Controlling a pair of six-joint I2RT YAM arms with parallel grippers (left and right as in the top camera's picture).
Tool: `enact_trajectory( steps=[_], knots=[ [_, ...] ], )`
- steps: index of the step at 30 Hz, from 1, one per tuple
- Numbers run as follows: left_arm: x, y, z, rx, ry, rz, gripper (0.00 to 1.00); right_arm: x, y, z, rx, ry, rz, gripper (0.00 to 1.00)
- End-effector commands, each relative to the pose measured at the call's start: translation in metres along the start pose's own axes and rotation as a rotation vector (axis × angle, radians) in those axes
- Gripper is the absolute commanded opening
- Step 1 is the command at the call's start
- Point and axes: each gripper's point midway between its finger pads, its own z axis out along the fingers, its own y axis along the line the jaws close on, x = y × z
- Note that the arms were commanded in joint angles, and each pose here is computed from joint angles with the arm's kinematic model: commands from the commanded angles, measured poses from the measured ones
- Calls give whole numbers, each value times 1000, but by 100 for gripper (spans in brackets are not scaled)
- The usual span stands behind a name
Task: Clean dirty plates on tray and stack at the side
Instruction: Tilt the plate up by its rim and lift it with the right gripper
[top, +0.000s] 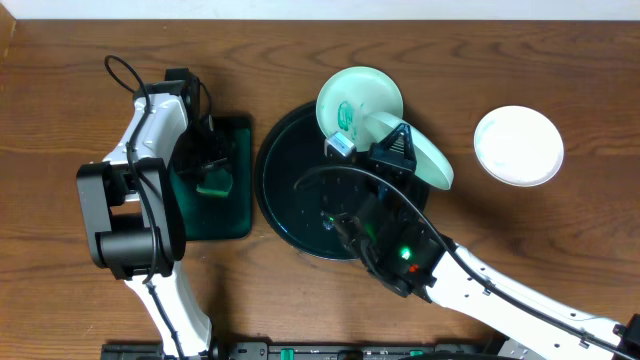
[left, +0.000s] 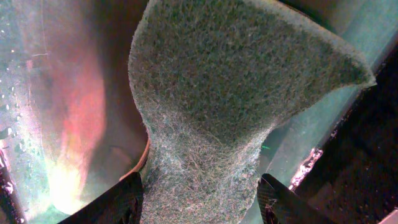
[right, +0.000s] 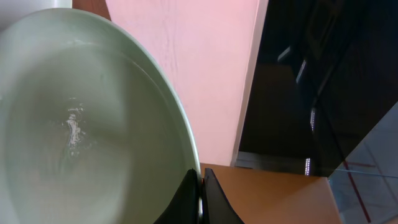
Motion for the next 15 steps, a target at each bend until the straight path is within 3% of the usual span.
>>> enact_trajectory(
  steps=[1, 7, 11, 15],
  knots=[
    [3, 1, -2, -6, 4, -6, 60, 0, -8, -7, 20, 5, 22, 1],
    [3, 2, -2, -6, 4, -6, 60, -2, -5, -6, 20, 5, 19, 1],
    [3, 2, -2, -6, 4, -6, 60, -11, 11, -2, -42, -48, 165, 1],
    [4, 2, -2, -7, 8, -7, 60, -15, 15, -14, 8, -10, 97, 1]
  ],
)
